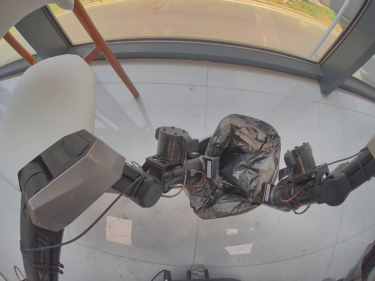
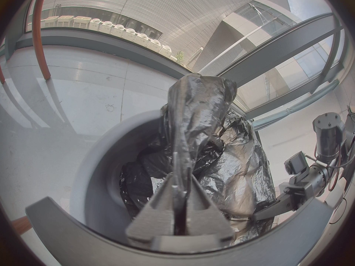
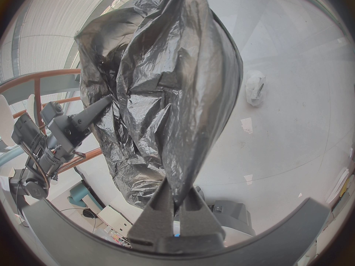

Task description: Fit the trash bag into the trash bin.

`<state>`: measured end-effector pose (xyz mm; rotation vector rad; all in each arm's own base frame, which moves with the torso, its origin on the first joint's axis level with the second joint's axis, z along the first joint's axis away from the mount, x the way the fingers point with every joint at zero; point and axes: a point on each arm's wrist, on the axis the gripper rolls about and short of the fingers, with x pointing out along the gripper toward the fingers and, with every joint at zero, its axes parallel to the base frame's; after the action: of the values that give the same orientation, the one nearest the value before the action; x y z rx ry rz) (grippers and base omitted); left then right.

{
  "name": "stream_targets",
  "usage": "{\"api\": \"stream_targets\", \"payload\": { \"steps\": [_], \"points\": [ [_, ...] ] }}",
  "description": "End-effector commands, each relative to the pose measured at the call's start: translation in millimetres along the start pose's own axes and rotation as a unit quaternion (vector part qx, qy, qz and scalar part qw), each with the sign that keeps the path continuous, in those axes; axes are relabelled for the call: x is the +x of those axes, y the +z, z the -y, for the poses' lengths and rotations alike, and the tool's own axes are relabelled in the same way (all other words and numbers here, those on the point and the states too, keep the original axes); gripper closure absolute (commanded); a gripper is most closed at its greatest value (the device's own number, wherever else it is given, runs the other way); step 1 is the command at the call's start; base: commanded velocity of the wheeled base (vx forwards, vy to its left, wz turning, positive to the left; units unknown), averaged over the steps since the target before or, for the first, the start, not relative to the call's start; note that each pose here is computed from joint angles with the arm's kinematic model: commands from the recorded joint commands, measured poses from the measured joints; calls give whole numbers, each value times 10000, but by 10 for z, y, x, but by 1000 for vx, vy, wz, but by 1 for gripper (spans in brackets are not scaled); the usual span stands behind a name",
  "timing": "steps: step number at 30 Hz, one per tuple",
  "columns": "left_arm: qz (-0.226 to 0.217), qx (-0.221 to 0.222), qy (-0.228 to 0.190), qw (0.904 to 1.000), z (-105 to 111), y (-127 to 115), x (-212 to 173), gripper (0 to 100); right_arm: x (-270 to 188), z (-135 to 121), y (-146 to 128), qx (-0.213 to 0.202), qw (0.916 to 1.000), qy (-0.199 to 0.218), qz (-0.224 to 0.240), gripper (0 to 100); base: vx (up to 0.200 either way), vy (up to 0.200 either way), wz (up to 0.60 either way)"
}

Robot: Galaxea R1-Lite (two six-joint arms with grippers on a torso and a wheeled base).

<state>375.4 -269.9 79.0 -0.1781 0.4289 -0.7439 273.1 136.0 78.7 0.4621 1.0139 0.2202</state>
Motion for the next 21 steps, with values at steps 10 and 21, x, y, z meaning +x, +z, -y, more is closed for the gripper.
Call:
{"api": "stream_targets", "payload": {
  "steps": [10,21],
  "points": [
    [86,-26,641,9979,-132,465,-613,100,58,216,-12,-14,9995,-295,-106,100,0,0,0],
    [-163,-111,1038,9944,-178,363,-708,100,207,348,146,-71,9989,-452,-52,100,0,0,0]
  ]
}}
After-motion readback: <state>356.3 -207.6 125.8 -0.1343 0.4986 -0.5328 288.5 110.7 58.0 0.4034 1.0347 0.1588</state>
